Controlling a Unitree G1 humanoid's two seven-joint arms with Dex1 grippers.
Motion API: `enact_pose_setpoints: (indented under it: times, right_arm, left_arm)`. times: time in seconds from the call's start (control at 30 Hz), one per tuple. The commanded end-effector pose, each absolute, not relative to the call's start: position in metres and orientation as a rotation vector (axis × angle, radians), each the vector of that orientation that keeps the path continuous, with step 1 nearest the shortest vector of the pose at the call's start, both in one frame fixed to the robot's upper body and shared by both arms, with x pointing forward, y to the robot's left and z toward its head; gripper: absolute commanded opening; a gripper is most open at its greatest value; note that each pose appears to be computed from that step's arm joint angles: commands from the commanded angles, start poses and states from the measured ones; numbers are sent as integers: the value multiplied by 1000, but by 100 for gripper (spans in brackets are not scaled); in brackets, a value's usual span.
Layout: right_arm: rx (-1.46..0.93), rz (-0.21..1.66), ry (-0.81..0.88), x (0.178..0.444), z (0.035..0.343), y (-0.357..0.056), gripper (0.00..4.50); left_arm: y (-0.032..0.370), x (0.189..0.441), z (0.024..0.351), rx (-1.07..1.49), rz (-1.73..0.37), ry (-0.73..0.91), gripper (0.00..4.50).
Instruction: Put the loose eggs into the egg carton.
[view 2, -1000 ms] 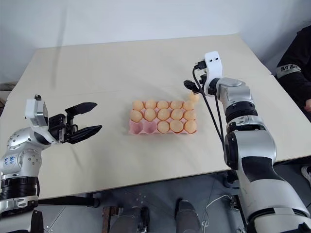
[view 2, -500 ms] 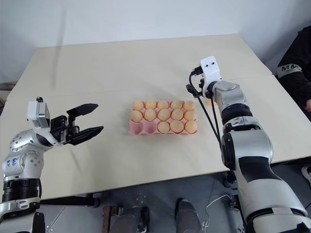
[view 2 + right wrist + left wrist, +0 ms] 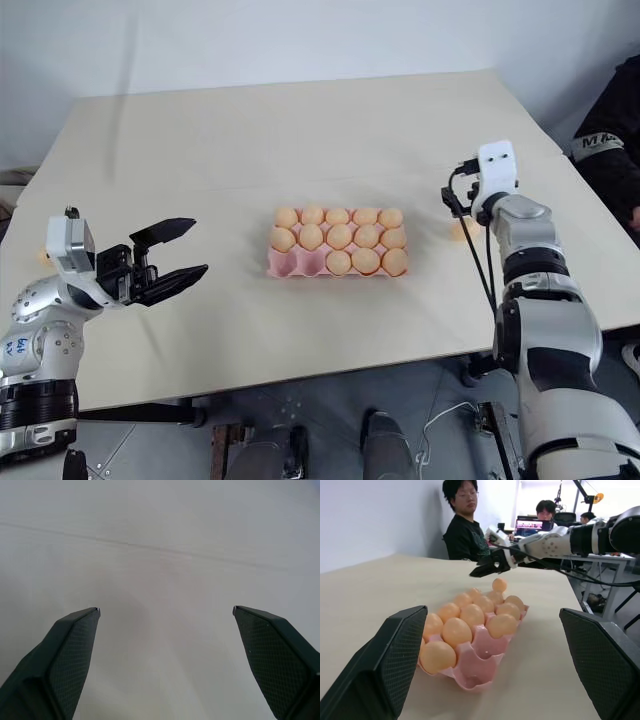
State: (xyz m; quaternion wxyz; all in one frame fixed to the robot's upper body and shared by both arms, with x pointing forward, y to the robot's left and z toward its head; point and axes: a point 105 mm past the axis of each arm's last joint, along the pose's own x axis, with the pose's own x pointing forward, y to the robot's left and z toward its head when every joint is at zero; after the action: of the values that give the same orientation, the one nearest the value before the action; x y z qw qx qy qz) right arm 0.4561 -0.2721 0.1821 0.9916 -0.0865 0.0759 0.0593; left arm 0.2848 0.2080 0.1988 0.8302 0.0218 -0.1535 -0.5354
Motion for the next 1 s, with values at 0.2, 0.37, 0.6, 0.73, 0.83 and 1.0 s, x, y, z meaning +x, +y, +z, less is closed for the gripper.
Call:
enact_pose_setpoints:
  times: [0.2,0.37,0.6,0.73,0.83,1.0]
  right_arm:
    - [-58,86,178,413,151,-300,446]
    - [-21,118,219,394,135,-287,446]
    - [17,84,253,365,123,-283,446]
    - [28,41,282,358,111,-288,446]
    - [32,51,260,359,113,-285,386]
    - [24,53,240,364,117,-283,220]
  left_arm:
    - [207,281,208,61,-1140,-370,450]
    - [203,285,210,63,-1154,-376,450]
    - [204,286,213,68,-1151,-380,450]
    - [203,287,211,65,-1151,-378,450]
    - [202,289,211,61,-1154,-382,450]
    - [201,289,211,63,-1152,-386,450]
